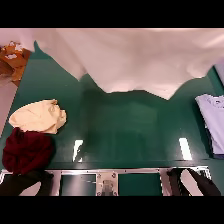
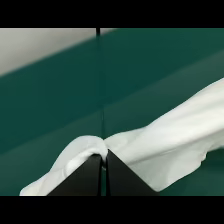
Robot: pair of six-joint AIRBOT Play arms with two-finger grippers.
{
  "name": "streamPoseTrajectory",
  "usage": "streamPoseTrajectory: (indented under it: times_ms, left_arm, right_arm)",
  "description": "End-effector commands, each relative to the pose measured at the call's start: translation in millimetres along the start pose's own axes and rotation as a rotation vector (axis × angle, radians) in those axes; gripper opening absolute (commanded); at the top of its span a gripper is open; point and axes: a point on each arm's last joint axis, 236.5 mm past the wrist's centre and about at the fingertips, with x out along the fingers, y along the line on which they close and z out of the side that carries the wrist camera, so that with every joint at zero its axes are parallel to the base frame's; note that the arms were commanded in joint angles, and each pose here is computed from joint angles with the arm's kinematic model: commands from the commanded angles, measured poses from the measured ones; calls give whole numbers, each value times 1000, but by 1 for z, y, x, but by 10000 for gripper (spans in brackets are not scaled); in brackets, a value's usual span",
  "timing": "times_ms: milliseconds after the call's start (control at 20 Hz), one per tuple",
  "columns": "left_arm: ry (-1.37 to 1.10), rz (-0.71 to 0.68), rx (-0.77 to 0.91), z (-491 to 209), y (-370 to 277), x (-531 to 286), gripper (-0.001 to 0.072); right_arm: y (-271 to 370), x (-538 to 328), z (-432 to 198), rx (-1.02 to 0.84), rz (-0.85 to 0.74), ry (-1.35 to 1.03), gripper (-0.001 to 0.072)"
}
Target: Fold the shirts.
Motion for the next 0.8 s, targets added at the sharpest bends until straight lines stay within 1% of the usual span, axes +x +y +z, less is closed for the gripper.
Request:
streamPoseTrajectory:
  times_ms: [0,150,300,400,500,650,750]
  left_arm:
    - [-236,58,68,49,-7,-103,20]
    - [-279,67,79,56,-9,-119,20]
    - [-205,42,62,40,-7,-84,20]
    - [-111,12,36,18,-4,-34,20]
    - [-12,-50,24,-8,-8,27,20]
    - [136,-170,-4,-60,-18,133,21]
    - [232,-249,-50,-110,-25,206,21]
  right_arm:
    - [83,-81,67,-153,63,-265,14]
    - [91,-92,75,-182,49,-297,13]
    - [67,-71,64,-144,22,-244,13]
    - [36,-42,46,-84,-4,-168,14]
    - [-8,-2,15,-16,-42,-56,14]
    - [-89,66,-54,107,-105,129,14]
    - [-144,108,-107,175,-155,232,14]
